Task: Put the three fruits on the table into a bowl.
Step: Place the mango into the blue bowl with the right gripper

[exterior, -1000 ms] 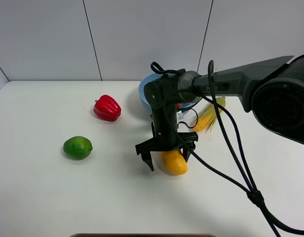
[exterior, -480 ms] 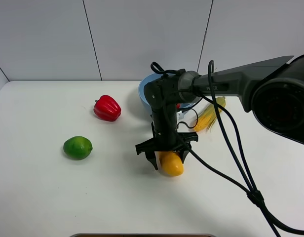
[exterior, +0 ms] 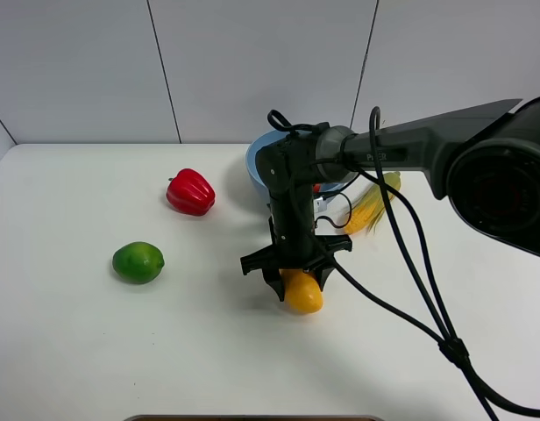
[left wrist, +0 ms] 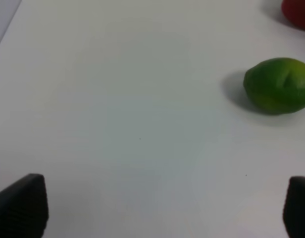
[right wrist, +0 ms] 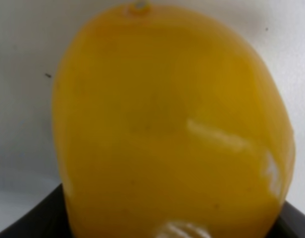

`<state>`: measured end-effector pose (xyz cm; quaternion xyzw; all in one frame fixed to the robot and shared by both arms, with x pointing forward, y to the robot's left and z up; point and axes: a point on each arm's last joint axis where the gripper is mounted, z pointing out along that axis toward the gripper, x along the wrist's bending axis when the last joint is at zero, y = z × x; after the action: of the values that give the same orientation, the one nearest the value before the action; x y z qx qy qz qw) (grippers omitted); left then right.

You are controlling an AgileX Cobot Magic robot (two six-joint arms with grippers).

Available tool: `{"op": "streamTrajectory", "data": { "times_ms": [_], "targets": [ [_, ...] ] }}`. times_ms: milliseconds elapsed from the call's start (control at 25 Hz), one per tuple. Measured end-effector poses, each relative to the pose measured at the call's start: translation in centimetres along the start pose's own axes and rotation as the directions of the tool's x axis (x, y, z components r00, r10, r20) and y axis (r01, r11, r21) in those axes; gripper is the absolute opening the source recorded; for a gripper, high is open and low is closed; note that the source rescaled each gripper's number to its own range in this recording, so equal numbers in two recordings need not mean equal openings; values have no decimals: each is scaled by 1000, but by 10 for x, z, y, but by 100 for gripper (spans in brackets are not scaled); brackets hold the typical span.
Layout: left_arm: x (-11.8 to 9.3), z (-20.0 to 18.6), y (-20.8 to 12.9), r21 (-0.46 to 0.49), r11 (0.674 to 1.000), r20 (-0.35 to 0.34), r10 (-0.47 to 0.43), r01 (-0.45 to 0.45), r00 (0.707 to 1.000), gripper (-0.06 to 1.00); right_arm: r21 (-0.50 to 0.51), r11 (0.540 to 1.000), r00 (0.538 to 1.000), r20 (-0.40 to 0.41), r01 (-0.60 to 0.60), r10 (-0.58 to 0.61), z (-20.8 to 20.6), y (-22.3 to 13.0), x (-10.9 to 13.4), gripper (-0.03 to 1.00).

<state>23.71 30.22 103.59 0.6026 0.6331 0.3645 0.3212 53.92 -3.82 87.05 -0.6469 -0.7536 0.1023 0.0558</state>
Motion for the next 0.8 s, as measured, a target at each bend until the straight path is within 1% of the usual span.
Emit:
{"op": "streamTrajectory", "data": {
  "times_ms": [800],
  "targets": [
    [0,0,0,0,1000,0,0,0,1000,79,-6,1000,1000,8,5,-5,0,1,-1,0]
  ]
}}
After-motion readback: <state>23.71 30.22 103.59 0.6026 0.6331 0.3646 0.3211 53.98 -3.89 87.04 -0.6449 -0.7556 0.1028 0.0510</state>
